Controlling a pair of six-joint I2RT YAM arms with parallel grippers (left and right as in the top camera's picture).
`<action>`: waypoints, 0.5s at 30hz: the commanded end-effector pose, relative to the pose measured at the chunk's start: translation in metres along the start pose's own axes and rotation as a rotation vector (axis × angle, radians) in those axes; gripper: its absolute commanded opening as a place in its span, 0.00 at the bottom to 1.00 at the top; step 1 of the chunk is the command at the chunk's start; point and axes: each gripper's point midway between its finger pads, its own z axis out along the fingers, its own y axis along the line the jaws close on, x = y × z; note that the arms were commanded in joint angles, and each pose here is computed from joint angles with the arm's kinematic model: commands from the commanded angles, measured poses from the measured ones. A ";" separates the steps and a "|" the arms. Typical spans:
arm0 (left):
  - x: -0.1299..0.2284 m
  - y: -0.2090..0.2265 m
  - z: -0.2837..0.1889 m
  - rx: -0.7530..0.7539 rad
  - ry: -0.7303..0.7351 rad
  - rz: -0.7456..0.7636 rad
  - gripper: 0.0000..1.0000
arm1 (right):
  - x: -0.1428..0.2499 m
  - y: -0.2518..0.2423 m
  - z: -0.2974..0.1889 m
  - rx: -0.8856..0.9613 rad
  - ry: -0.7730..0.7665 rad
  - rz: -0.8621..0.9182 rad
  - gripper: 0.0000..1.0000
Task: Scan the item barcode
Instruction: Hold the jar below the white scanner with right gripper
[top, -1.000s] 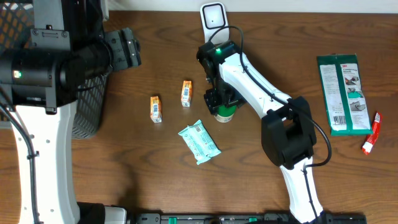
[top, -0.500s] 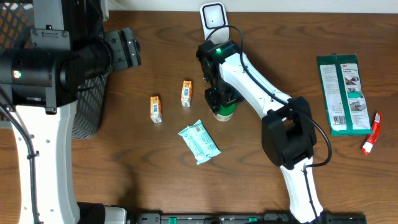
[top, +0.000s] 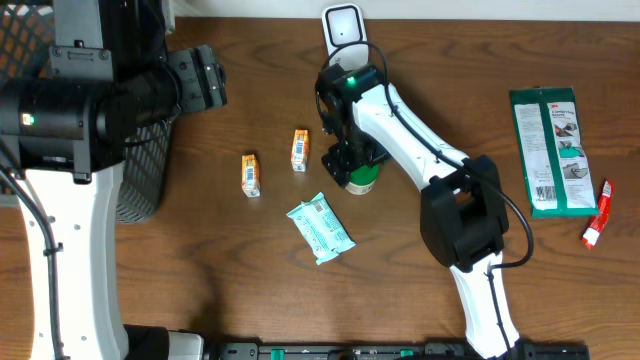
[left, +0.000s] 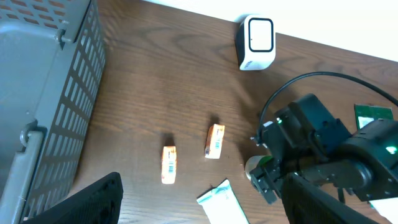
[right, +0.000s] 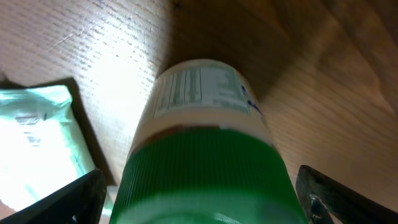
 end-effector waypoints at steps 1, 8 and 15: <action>-0.002 0.003 -0.001 -0.012 -0.006 -0.006 0.82 | -0.011 -0.002 -0.025 -0.003 -0.058 -0.005 0.96; -0.002 0.003 -0.001 -0.012 -0.006 -0.006 0.82 | -0.014 0.019 -0.055 -0.155 -0.100 0.008 0.99; -0.002 0.003 -0.001 -0.012 -0.006 -0.006 0.82 | -0.012 -0.001 -0.049 -0.075 -0.088 0.073 0.92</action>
